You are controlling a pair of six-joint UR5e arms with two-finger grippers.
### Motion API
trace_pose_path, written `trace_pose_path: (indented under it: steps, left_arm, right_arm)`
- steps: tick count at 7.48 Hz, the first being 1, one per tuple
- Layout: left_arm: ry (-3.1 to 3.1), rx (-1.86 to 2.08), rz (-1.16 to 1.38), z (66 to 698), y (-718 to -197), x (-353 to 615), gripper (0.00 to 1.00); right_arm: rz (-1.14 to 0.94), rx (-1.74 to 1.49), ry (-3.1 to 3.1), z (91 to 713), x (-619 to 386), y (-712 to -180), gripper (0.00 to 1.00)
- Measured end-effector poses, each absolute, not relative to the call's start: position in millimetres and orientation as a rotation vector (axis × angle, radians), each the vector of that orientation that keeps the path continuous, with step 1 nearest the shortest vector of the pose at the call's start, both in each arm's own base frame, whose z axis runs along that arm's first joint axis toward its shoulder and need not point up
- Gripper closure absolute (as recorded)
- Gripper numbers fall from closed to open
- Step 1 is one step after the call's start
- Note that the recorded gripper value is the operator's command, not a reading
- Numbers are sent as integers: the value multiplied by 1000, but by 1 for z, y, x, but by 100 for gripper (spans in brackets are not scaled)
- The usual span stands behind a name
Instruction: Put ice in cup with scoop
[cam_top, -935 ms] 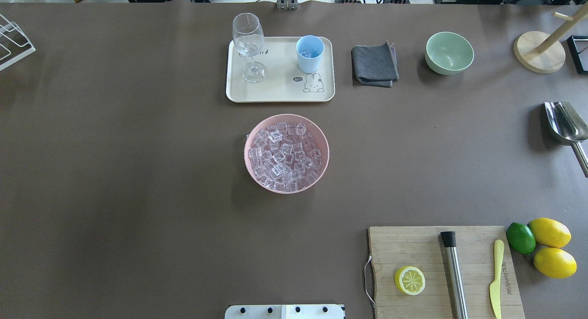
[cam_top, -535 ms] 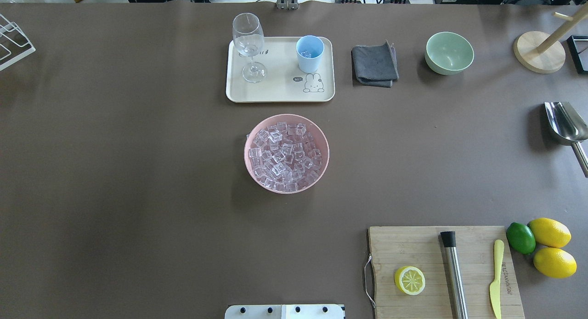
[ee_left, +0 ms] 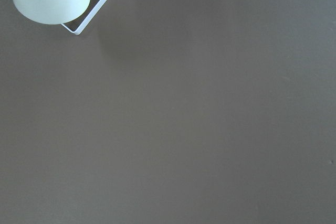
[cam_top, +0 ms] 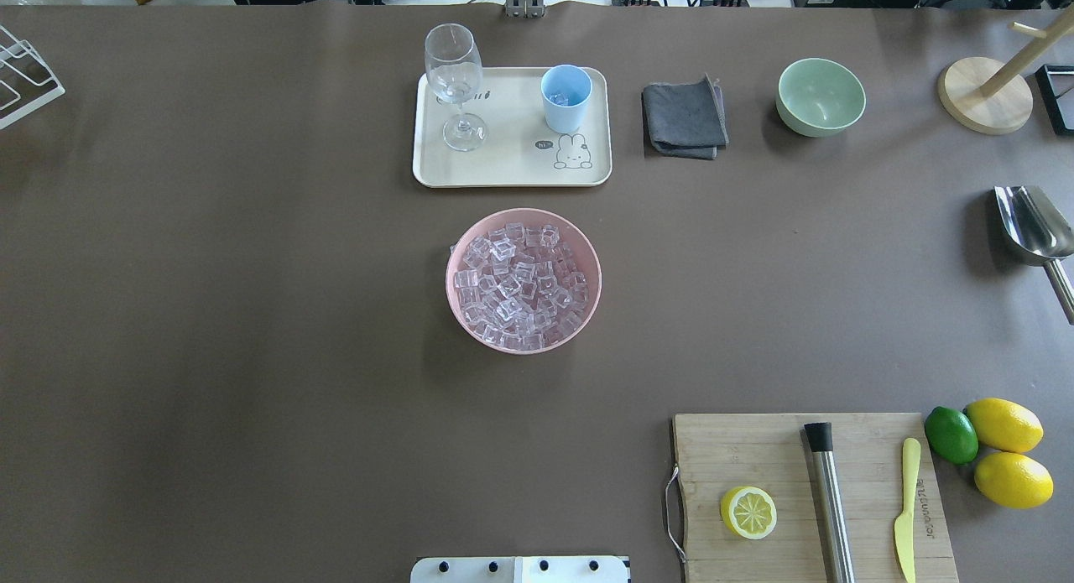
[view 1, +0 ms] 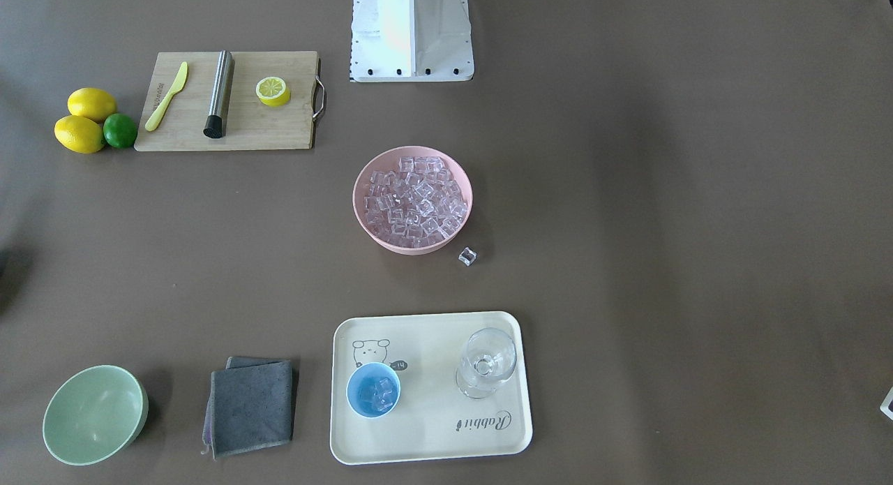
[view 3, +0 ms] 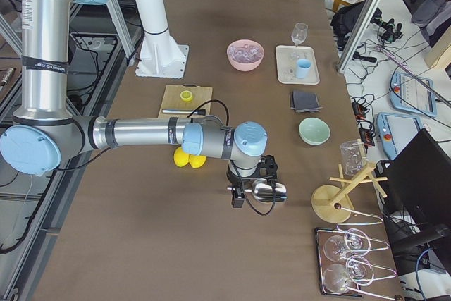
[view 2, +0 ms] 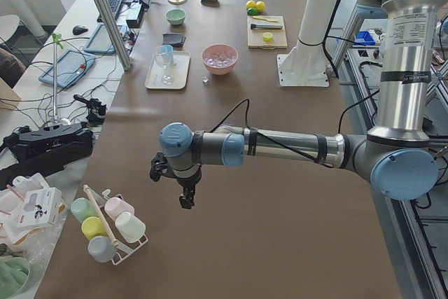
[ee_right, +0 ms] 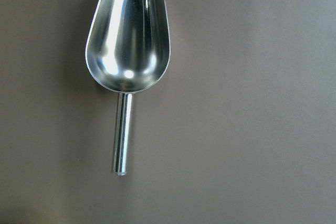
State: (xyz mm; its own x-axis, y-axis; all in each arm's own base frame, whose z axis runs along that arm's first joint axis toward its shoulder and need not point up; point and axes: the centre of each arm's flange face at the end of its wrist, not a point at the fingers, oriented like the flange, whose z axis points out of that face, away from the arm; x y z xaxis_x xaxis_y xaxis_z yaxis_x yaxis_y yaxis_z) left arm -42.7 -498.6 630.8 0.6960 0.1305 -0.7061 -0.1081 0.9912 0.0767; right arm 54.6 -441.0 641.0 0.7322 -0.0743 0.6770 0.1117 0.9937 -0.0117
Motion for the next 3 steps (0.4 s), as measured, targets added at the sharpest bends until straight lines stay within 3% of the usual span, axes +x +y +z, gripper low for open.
trace_pose_path:
  steps: [3]
  left_arm:
    - [790,23,129,635,-498,-44,1]
  right_arm:
    - [-103,-49,-748,638,54,-441,1]
